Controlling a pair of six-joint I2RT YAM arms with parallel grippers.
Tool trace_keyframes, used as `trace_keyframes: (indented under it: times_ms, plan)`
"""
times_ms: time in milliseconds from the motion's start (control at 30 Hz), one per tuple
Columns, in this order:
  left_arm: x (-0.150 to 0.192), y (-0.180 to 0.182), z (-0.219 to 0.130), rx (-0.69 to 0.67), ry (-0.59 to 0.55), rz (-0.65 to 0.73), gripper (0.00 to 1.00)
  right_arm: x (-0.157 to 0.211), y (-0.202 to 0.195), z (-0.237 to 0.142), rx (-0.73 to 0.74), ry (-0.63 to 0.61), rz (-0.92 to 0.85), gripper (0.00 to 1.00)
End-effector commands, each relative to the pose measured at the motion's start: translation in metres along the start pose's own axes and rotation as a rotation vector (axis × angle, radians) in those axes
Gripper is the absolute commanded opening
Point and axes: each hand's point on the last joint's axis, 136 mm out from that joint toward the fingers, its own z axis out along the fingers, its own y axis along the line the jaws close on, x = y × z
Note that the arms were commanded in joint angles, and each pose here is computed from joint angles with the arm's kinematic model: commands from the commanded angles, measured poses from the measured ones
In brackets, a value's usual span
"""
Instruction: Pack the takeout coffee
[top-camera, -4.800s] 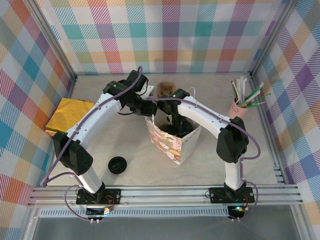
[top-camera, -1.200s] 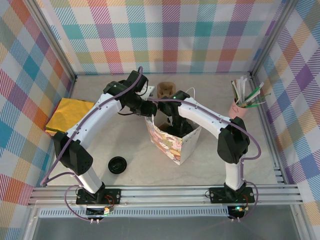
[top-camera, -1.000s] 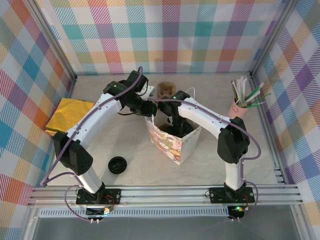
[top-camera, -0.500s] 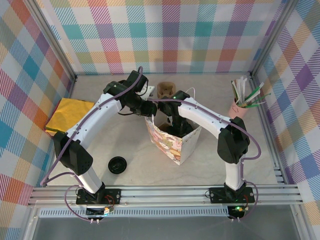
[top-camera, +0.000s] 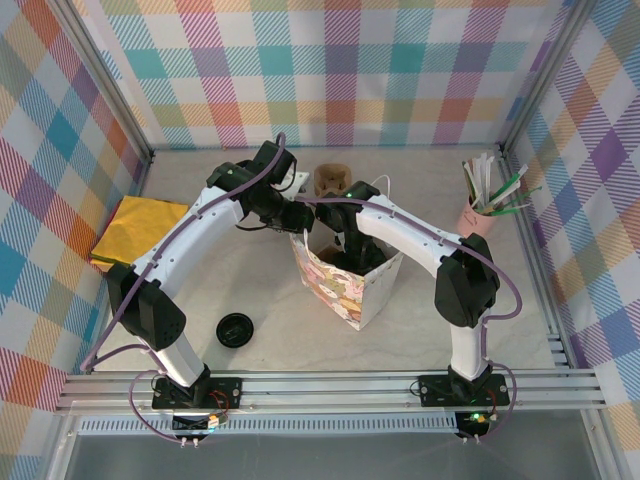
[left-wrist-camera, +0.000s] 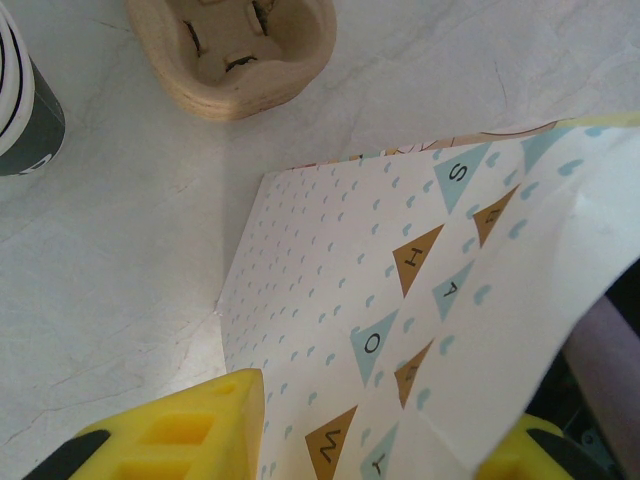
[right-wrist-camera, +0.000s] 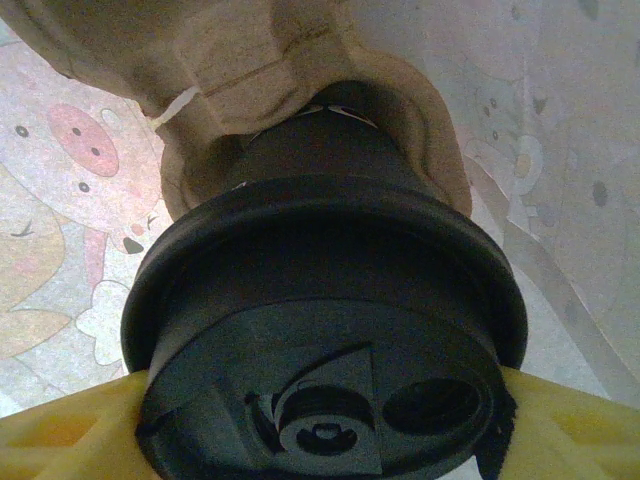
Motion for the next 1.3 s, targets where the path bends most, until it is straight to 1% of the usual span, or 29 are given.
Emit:
trace_keyframes:
  times_ms: [0,1267]
  plan:
    - [0.0085,-0.0059,-0.0055,0.018,0.014,0.013,0.33,-0.0012,0.0048,0.0153,-0.016,0.040,0.021,0.71]
    - [0.0084,-0.0052,-0.0068,0.012,0.012,0.013,0.33,0.0004,0.0044,0.0114,-0.019,0.032,0.027,0.71]
